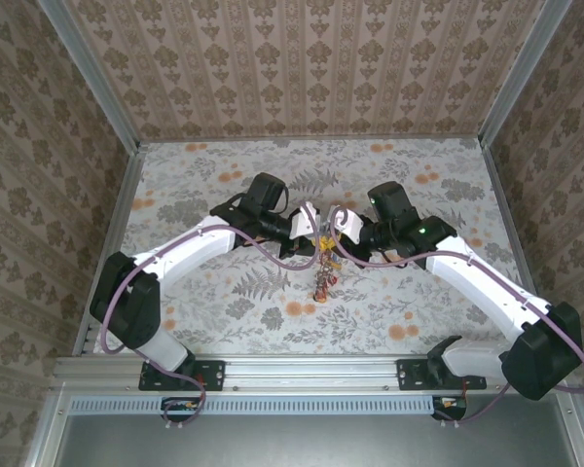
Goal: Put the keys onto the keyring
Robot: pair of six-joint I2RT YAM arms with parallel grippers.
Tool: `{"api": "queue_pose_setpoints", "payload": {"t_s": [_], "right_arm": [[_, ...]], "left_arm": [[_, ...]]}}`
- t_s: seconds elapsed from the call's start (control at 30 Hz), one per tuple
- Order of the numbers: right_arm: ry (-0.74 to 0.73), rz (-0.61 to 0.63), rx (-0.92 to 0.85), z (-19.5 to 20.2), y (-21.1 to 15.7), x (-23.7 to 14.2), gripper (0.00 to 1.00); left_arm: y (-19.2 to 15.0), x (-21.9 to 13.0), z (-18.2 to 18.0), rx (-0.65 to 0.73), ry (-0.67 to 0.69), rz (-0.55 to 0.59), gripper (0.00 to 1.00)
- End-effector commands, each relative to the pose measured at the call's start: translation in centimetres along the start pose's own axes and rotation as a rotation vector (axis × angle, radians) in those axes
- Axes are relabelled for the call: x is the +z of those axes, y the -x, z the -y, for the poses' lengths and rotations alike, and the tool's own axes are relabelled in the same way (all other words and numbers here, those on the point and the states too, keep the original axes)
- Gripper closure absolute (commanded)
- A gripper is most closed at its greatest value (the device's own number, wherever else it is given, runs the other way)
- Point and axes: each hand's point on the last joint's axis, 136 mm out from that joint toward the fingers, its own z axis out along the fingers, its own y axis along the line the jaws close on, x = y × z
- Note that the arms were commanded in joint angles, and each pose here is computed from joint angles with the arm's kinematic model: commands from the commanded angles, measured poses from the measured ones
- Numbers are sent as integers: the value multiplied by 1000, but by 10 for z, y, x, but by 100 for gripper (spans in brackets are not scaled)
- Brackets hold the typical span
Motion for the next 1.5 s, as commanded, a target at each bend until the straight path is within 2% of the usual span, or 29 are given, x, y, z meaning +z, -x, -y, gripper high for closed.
{"api": "queue_pose_setpoints", "payload": {"t_s": [0.0, 0.1, 0.2, 0.27, 0.4, 0.83, 0.97, 1.07, 1.23, 1.47], "right_arm": [[-2, 25, -48, -2, 19, -8, 100], [-12, 25, -52, 0, 21, -9, 100], [-11, 36, -48, -2, 17, -7, 95], [-4, 76, -43, -3, 16, -7, 88], [11, 150, -7, -2, 18, -10, 84], [6, 202, 6, 2, 12, -11, 83], [3, 209, 13, 4, 12, -11, 94], [-6, 208, 9, 6, 13, -12, 100], [18, 217, -9, 2, 20, -16, 100], [40, 210, -11, 1, 26, -18, 100]], "left_arm": [[10, 1, -6, 49, 18, 12, 90], [13, 0, -5, 56, 17, 26, 100], [20, -3, -4, 58, 15, 71, 100], [28, -8, -3, 47, 6, 133, 100], [38, -16, -1, 46, -7, 210, 100], [48, -24, 5, 48, -34, 295, 100], [50, -27, 5, 51, -37, 308, 100], [47, -26, 2, 44, -22, 293, 100], [37, -22, 1, 58, 9, 212, 91], [20, -12, 1, 83, 26, 77, 89]]}}
